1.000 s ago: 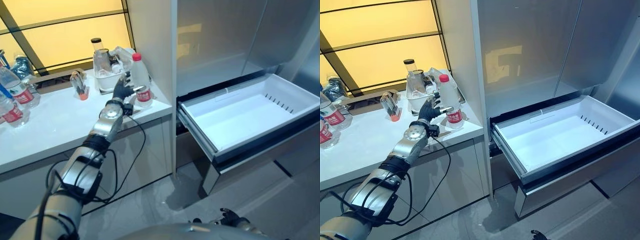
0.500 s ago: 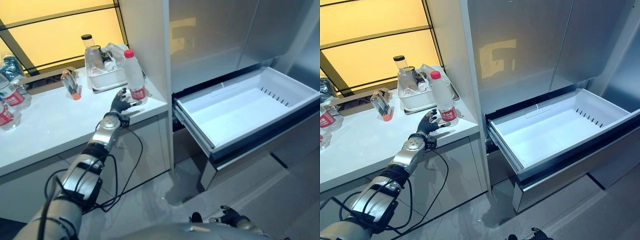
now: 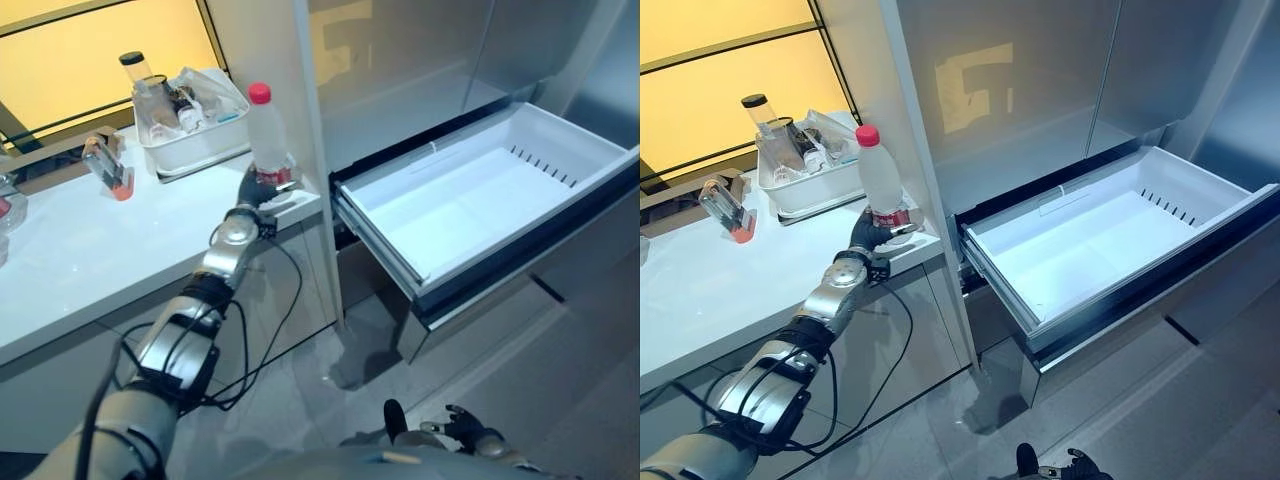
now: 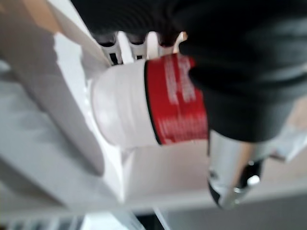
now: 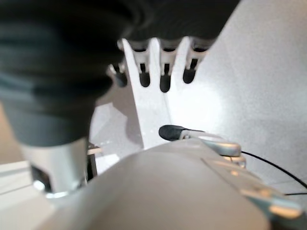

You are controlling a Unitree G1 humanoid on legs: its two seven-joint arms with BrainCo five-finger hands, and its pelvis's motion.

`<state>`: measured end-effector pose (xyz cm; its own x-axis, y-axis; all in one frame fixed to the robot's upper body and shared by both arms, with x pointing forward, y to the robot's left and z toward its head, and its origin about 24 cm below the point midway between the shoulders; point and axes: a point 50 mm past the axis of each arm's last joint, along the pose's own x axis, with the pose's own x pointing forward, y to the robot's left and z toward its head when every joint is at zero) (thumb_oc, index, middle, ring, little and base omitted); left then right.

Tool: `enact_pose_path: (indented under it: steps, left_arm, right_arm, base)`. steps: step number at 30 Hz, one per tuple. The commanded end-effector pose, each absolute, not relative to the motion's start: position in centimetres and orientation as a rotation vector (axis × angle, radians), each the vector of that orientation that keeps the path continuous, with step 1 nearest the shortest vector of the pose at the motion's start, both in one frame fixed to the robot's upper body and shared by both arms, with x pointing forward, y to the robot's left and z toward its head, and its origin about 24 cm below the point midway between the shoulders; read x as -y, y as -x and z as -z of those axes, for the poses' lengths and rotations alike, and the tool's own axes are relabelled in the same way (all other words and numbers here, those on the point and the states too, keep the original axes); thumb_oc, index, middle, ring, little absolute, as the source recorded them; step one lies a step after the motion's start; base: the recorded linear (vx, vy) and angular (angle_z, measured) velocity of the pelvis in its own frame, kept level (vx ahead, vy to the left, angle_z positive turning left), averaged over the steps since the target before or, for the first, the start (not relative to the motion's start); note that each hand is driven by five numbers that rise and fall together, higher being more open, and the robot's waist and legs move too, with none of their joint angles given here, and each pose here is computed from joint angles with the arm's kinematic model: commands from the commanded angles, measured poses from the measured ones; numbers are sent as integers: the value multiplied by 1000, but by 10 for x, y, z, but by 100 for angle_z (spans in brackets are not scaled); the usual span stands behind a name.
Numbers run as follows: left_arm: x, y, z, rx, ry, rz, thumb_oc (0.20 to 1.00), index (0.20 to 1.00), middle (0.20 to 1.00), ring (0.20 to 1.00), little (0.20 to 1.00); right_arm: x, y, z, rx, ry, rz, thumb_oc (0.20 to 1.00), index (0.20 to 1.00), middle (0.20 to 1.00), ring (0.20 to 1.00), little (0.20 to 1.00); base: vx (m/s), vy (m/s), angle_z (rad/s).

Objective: Take the drinks into the refrigerator

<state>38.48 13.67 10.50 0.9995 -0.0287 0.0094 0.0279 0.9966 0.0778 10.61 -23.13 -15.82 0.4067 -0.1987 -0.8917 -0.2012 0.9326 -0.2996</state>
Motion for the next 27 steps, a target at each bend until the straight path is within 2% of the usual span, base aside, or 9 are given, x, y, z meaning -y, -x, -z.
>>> enact_pose_path:
  steps: [1,5,6,7,12,18,22,26,27]
  left_arm:
    - [-90,-399,-166,200,-43,175,1000,1000,1000,1000,1000]
    - [-64,-397,-179,228,3,242,1000,1000,1000,1000,1000]
    - [-53,-395,-185,249,30,272,231,231,231,231,231]
    - [-53,-395,-185,248,30,273,200,200,200,200,200]
    - [-36,-386,-174,222,140,315,200,200,200,200,200]
    - [-40,-375,-166,255,162,316,200,200,200,200,200]
    - [-55,-358,-155,291,153,349,200,200,200,200,200]
    - [-101,-325,-125,287,146,349,200,200,200,200,200]
    - [-102,-324,-124,286,146,348,200,200,200,200,200]
  right_arm:
    - [237,-82,163,-1252,425,5,1000,1000,1000,1000,1000]
    - [240,-89,161,-1222,424,18,1000,1000,1000,1000,1000]
    - [238,-94,159,-1188,419,17,1000,1000,1000,1000,1000]
    - [238,-94,159,-1188,419,18,1000,1000,1000,1000,1000]
    - [229,-93,160,-1152,382,16,1000,1000,1000,1000,1000]
    - [218,-97,160,-1104,342,16,1000,1000,1000,1000,1000]
    - [212,-103,157,-1061,294,29,1000,1000,1000,1000,1000]
    - [208,-106,156,-1036,221,71,1000,1000,1000,1000,1000]
    - [208,-106,156,-1037,221,70,1000,1000,1000,1000,1000]
  base:
    - [0,0,0]
    - [1,0,1]
    - [0,0,0]
    - [0,0,0]
    - [0,0,0]
    - [-18,-17,1]
    - [-53,-29,2]
    - [-47,-19,3]
    - [-43,-6,-4]
